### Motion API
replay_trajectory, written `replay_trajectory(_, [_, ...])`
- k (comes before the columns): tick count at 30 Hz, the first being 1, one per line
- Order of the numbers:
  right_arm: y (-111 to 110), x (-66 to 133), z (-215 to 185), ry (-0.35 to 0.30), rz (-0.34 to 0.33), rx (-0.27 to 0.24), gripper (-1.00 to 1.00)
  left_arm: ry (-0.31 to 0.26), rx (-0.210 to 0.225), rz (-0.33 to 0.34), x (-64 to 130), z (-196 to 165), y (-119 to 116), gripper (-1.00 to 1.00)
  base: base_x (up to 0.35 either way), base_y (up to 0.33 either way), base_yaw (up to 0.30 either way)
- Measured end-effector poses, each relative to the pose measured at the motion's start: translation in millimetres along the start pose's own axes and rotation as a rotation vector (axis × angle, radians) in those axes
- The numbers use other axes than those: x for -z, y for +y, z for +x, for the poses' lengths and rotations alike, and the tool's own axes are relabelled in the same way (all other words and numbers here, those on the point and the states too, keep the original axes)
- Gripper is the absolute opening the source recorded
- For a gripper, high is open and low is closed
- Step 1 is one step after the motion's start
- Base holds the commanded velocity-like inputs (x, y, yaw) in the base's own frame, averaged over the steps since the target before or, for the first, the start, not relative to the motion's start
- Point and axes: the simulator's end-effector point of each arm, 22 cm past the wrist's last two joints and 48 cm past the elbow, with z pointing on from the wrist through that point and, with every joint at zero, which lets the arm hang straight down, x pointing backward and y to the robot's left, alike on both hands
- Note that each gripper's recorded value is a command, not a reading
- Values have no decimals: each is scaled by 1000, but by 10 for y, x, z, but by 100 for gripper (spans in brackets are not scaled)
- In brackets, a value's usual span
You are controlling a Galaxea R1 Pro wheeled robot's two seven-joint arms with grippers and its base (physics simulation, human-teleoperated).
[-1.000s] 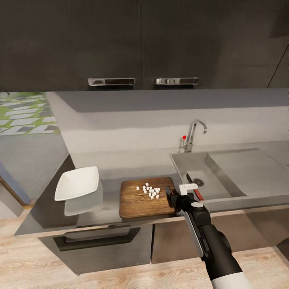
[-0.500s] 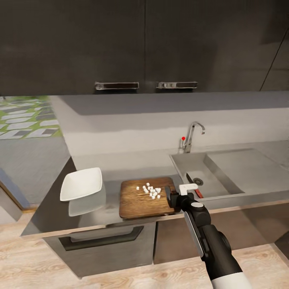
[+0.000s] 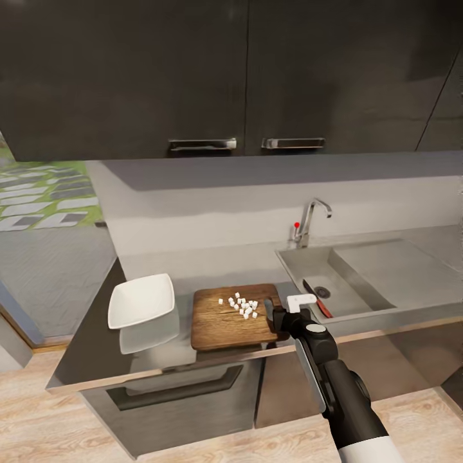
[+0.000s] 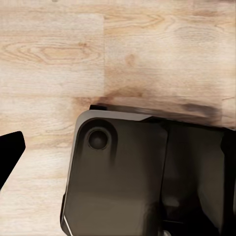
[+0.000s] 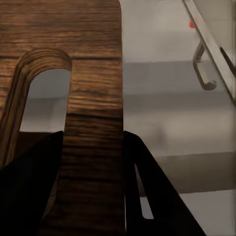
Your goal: In the kitchen, take the Vidalia onion out of the sink, dice it on the chopping board with the paring knife, put the diced onion into the bowl on the countertop, then place both the paring knife and the chopping board into the sink.
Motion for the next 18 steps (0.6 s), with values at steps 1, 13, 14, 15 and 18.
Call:
replay_trajectory(1, [1, 5, -8, -2, 0, -1, -100, -2, 0, 0, -1, -6, -2, 100, 0, 3, -76])
replay_trajectory(13, [1, 71, -102, -21, 0, 1, -100, -19, 0, 3, -7, -64, -13, 100, 0, 201, -76])
replay_trajectory(14, [2, 77, -110, -22, 0, 1, -100, -21, 0, 4, -8, -69, -12, 100, 0, 287, -76])
replay_trajectory(15, [2, 82, -117, -23, 0, 1, -100, -22, 0, 4, -8, -75, -12, 100, 0, 285, -76])
replay_trajectory(18, [0, 98, -139, -28, 0, 1, -100, -27, 0, 5, -10, -90, -17, 100, 0, 218, -79])
